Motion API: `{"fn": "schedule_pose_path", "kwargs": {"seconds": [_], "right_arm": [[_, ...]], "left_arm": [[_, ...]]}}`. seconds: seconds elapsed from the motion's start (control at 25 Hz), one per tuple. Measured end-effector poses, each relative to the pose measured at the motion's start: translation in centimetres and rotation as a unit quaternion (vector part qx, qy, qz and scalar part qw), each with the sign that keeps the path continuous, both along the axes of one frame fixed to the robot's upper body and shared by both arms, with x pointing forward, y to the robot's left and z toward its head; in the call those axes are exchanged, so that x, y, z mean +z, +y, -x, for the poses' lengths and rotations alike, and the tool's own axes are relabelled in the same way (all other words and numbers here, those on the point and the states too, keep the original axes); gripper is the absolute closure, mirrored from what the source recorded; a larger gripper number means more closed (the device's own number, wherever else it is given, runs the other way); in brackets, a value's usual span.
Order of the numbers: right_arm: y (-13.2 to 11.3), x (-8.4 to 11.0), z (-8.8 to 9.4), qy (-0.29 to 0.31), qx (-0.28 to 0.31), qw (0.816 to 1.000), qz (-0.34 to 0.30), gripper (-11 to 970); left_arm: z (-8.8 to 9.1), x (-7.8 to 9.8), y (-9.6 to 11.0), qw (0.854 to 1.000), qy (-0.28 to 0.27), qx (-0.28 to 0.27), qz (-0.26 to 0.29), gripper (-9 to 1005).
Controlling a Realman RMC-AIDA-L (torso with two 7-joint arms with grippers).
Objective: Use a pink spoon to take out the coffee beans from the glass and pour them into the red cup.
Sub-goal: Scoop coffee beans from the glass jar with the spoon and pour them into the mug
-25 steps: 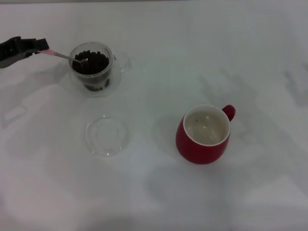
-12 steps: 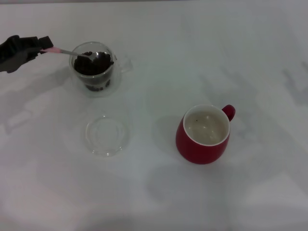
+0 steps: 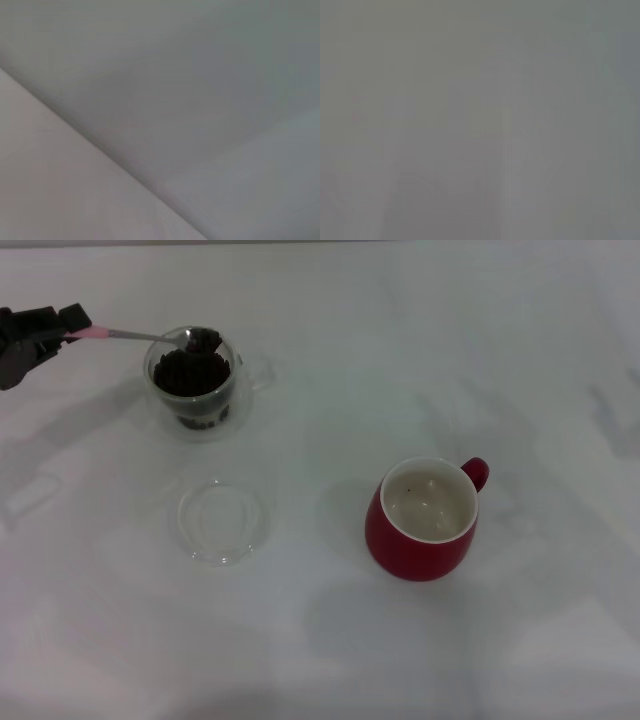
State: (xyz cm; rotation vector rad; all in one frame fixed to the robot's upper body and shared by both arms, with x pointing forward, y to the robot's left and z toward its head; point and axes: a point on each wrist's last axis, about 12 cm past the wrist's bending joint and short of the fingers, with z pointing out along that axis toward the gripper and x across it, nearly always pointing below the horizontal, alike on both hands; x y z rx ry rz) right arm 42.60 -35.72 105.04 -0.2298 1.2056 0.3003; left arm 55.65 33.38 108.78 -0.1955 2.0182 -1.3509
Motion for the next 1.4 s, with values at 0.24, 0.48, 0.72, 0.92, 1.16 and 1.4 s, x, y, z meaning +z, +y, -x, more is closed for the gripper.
{"fn": "schedule_pose_path", "kwargs": {"seconds": [0.24,0.48,0.72,0.92,1.16,1.4], "right_arm": [[0.0,0.1,-0.1,-0.001,0.002,1.000,0.001,358],[0.1,0.0,-0.1,-0.002,0.002,1.000,0.002,359],[0.2,0.0,0.0,-0.002,0.003,1.000,0.000,359],[0.2,-0.1,0.0,0.000,0.003,1.000,-0.001,359],[0.2,-0.2,0.2,0.003,0.002,1.000,-0.001,358],[0.1,-0.4,0.7,0.007,-0.002,1.000,-0.002,357]], "left_arm": [[0.2,0.5,-0.8,0.999,-0.013,-0.034,0.010,858],[-0.1,0.8,-2.5,0.997,-0.016,-0.074,0.016,859],[-0.8,1.3,-6.1,0.990,-0.014,-0.141,0.026,858],[-1.5,1.9,-9.2,0.981,-0.015,-0.194,0.028,859],[-2.1,2.5,-12.5,0.969,-0.015,-0.246,0.016,859],[-2.6,2.7,-14.1,0.962,-0.020,-0.274,-0.011,858]]}}
